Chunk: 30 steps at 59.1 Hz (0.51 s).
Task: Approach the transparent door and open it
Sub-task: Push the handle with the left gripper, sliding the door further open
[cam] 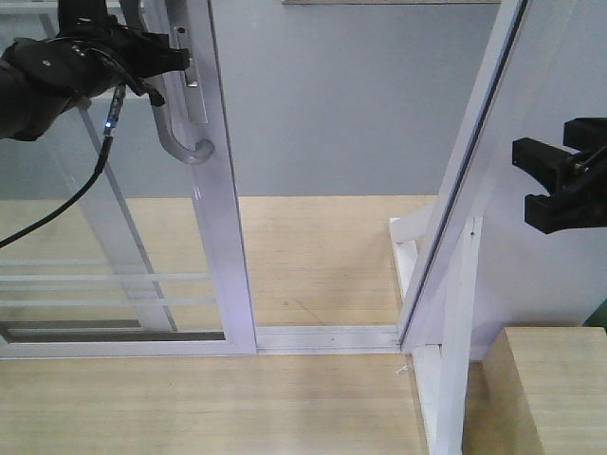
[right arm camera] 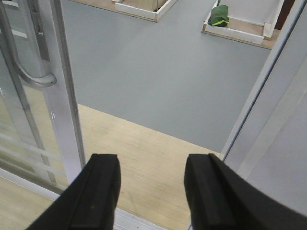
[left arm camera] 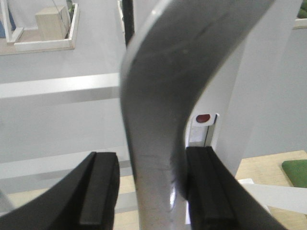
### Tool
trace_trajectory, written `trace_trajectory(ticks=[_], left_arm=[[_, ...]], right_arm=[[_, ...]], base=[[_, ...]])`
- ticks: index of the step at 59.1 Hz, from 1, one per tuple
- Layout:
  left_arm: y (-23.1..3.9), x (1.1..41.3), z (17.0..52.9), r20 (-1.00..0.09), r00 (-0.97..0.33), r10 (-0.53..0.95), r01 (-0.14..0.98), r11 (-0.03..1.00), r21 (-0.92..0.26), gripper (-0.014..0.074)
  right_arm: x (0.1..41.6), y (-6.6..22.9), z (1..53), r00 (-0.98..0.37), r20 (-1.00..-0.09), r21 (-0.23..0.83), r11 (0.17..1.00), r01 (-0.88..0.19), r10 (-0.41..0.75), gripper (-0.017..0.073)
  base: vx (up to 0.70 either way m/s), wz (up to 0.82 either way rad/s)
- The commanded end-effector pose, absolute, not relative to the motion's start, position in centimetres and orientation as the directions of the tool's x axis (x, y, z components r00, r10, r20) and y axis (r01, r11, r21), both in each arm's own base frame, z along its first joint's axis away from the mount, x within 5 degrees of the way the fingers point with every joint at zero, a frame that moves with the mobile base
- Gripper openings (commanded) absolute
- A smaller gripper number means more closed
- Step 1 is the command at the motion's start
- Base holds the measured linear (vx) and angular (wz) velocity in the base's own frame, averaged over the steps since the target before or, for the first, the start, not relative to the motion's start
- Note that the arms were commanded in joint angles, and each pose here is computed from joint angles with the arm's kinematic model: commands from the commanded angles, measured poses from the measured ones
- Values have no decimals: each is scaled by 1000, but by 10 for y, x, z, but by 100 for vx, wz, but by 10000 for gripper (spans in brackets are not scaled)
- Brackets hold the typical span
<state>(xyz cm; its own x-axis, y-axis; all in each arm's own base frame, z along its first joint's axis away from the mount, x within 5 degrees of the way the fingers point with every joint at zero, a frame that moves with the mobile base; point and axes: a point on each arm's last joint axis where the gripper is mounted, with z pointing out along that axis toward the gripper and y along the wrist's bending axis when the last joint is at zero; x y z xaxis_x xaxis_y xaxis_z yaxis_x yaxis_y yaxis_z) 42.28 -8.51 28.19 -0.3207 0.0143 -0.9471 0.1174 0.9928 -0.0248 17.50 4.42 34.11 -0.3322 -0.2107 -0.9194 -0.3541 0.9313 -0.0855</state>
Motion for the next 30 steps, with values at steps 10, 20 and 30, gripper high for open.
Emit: trace_trajectory(ticks=[10,20,30], left_arm=[[-27,415,339,-992,-125,0,-82,997,10,412],[-12,409,344,-986,-169,-6,-45,999,1,414],[7,403,346,-973,-230,-24,-13,1000,-22,414]], right_arm=[[177,41,357,-245,-951,-107,942,-317,-190,387],[177,41,357,-243,-948,-122,941,-316,-205,387],[177,41,357,-242,-948,-123,941,-317,-205,387]], base=[[0,0],[0,0],[0,0]])
